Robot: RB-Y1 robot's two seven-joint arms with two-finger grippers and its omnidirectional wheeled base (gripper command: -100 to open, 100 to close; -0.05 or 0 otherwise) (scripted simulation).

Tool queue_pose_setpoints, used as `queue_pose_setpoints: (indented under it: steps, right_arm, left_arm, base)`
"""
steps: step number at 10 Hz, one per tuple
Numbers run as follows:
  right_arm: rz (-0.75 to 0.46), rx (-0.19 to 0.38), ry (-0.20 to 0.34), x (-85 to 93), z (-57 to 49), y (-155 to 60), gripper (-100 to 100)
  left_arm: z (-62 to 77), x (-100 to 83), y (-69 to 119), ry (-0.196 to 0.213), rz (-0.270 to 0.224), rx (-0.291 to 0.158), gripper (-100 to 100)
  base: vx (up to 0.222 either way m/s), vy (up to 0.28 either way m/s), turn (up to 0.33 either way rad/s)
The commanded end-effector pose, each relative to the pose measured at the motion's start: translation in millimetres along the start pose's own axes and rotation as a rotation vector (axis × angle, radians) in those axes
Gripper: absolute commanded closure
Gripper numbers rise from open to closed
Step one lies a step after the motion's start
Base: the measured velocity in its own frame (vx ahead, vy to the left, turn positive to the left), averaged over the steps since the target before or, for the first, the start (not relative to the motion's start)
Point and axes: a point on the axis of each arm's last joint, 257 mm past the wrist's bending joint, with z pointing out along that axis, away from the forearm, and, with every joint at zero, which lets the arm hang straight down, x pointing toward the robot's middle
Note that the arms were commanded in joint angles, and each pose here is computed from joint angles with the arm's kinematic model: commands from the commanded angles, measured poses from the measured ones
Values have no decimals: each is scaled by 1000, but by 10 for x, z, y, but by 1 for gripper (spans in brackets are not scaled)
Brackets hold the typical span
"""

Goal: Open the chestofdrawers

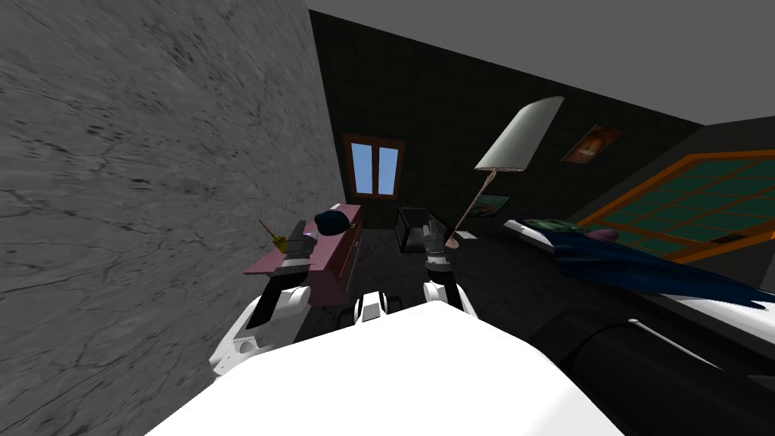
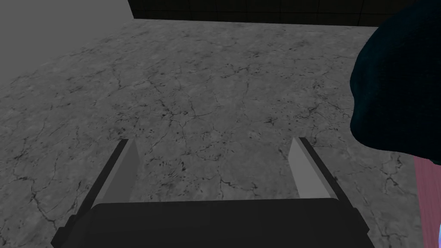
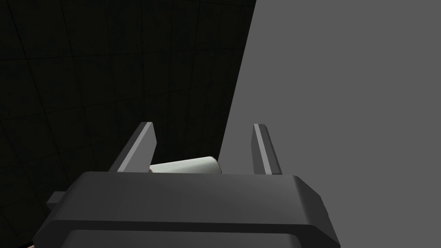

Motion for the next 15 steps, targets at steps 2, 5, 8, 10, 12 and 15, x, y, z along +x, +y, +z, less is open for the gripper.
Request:
queue_pose_setpoints:
  steps: [2, 5, 8, 10, 12, 15]
  right_arm:
    - [0, 0, 0, 0, 0, 0, 0]
    - [0, 0, 0, 0, 0, 0, 0]
    - [0, 0, 0, 0, 0, 0, 0]
    - [0, 0, 0, 0, 0, 0, 0]
    - [0, 0, 0, 0, 0, 0, 0]
    - [0, 0, 0, 0, 0, 0, 0]
  left_arm:
    - [199, 71, 408, 11, -22, -93, -100]
    - [229, 87, 711, 12, -30, -162, -100]
    - [368, 152, 1003, 21, -47, -238, -100]
    - [440, 194, 1202, 25, -55, -287, -100]
    - [467, 227, 1437, 28, -62, -348, -100]
    - [470, 258, 1695, 30, -67, -415, -100]
  base:
    - [40, -13, -37]
    - [37, -15, -18]
    - [29, -8, -23]
    - [36, -15, -21]
    - [35, -11, -24]
    - [30, -9, -19]
